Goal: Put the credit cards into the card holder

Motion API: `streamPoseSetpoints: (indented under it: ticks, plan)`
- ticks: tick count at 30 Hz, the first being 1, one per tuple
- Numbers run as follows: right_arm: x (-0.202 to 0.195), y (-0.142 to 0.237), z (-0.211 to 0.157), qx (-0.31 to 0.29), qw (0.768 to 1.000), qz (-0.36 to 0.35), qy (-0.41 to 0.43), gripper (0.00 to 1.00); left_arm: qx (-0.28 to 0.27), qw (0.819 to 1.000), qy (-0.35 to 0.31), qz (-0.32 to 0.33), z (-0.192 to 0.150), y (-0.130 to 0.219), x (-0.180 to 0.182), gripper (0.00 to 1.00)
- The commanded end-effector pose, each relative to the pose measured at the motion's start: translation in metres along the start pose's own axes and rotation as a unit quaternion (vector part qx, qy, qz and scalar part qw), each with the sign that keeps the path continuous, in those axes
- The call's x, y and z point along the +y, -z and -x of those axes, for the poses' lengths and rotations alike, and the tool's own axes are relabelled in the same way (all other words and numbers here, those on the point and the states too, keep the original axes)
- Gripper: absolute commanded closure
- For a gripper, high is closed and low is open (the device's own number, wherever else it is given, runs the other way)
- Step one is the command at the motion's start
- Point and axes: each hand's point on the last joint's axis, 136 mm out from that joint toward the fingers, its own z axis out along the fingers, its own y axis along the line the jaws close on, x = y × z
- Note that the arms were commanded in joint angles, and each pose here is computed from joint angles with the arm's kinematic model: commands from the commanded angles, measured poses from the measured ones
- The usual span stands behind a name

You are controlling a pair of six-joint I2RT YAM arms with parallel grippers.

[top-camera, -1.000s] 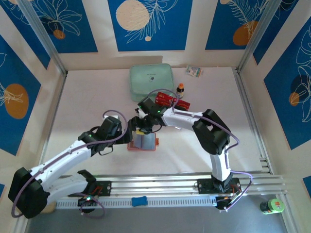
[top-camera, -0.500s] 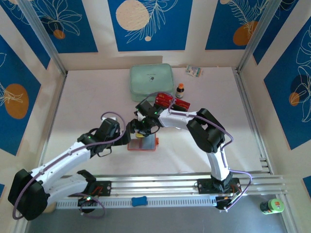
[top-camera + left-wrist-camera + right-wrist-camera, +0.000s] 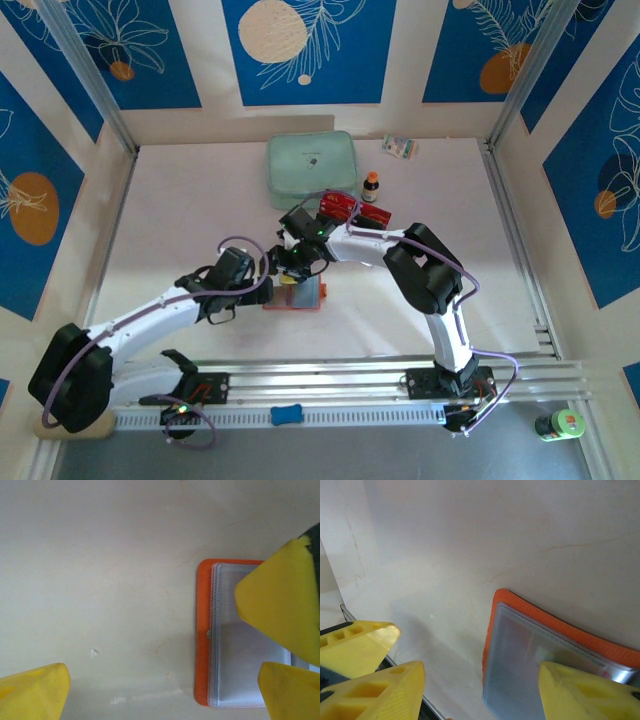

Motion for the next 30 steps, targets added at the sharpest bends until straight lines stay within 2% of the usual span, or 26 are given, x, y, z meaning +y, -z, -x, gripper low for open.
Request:
streamPoseSetpoints:
  ticks: [1,9,13,17,22,30]
  plan:
    - [0.01,0.004,0.005,0.003,1.0,0.016,-0.005,0.38,0.0,1.0,-0.002,-0.011,0.002,-0.007,-0.004,0.04]
    - [0.02,0.025,0.013,-0.011,1.0,0.028,0.002,0.38,0.016,1.0,-0.008,0.002,-0.004,-0.02,-0.001,0.04]
    - [0.017,0.049,0.021,-0.03,0.999,0.023,0.011,0.38,0.026,1.0,-0.01,0.011,-0.009,-0.026,0.002,0.04]
    - [-0.003,0.085,0.034,-0.062,0.998,-0.011,0.022,0.38,0.028,0.999,-0.009,0.014,-0.011,-0.027,0.004,0.03]
    - [-0.045,0.136,0.052,-0.105,0.985,-0.12,0.062,0.39,0.029,0.999,-0.008,0.015,-0.012,-0.028,0.005,0.04]
    - [-0.103,0.2,0.073,-0.118,0.935,-0.305,0.138,0.42,0.029,0.999,-0.007,0.016,-0.014,-0.028,0.006,0.03]
